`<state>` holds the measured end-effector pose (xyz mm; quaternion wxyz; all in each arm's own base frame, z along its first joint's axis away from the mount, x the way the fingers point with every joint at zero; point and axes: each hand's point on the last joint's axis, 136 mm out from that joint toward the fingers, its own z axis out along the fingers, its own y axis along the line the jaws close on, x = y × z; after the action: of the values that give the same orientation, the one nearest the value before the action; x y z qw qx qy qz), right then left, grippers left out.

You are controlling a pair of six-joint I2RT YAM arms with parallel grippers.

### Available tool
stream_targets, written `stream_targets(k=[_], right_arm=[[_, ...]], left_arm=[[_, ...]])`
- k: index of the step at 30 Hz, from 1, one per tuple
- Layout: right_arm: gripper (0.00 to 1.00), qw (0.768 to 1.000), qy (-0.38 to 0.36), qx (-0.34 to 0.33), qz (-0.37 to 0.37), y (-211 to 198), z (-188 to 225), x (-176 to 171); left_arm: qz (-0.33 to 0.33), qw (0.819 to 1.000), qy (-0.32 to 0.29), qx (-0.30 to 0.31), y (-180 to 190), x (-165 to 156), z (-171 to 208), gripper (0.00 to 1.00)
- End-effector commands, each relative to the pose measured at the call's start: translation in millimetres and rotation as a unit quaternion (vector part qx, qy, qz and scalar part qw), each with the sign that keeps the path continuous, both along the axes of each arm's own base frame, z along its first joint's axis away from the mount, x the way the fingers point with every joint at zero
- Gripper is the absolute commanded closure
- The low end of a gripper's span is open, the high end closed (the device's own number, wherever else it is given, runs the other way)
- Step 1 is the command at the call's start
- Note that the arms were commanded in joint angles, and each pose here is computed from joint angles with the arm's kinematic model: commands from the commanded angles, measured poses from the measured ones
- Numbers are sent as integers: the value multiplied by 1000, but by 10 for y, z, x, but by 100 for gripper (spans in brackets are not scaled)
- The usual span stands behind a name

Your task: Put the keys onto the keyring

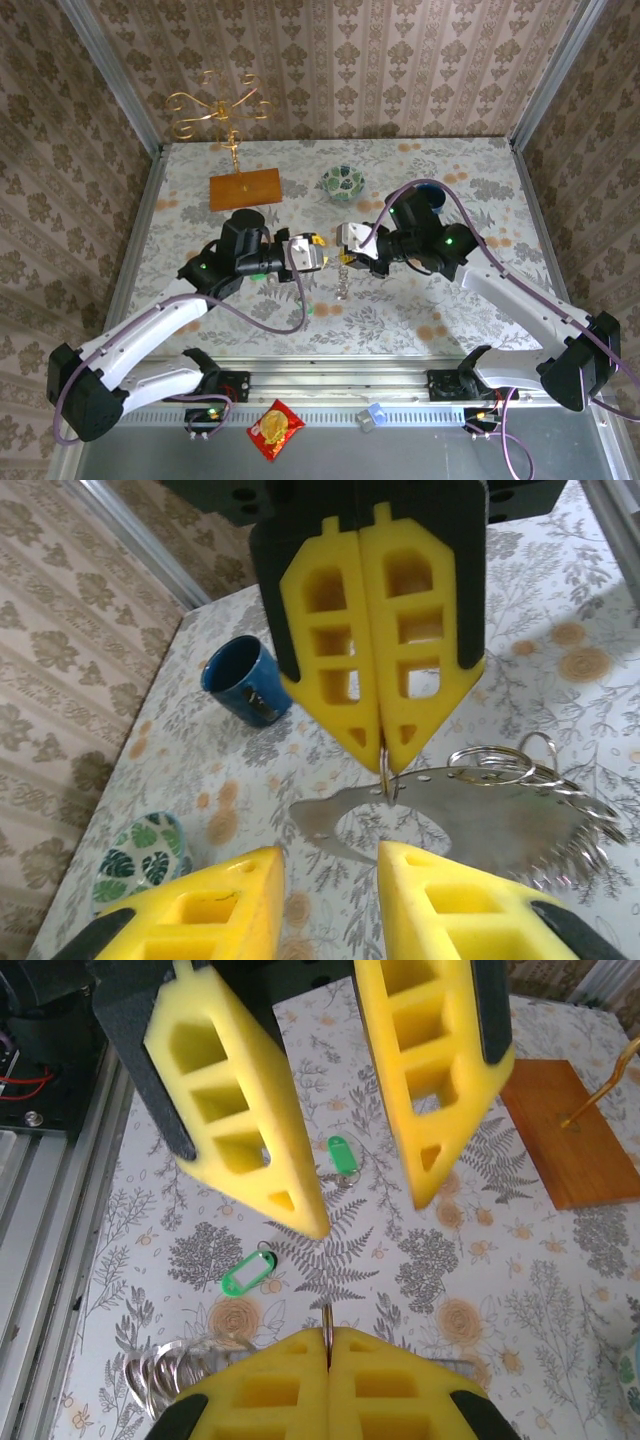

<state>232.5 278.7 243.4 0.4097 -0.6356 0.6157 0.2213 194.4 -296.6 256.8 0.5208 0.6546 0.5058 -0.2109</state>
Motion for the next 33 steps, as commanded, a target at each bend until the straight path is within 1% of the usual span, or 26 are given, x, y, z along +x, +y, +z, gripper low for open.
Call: stream_targets(k=[1, 5, 11, 14, 22, 33], right_arm=[[100, 999, -21, 19, 22, 56, 88, -63], [100, 999, -28, 26, 22, 68, 105, -82], [100, 999, -35, 32, 21, 83, 121, -95], [100, 999, -34, 35, 23, 98, 128, -111], [100, 998, -25, 46, 29, 137, 143, -158], [100, 998, -17, 48, 34, 177, 106, -197]], left_arm=[[-37, 999, 10, 6, -67, -130, -93, 70], [-50, 998, 25, 7, -100, -178, -155, 71], [-54, 998, 44, 6, -97, -217, -240, 68], [-54, 997, 52, 4, -100, -229, -272, 69], [-55, 997, 62, -12, -114, -255, -287, 76], [-52, 996, 58, -43, -133, -255, -185, 78]])
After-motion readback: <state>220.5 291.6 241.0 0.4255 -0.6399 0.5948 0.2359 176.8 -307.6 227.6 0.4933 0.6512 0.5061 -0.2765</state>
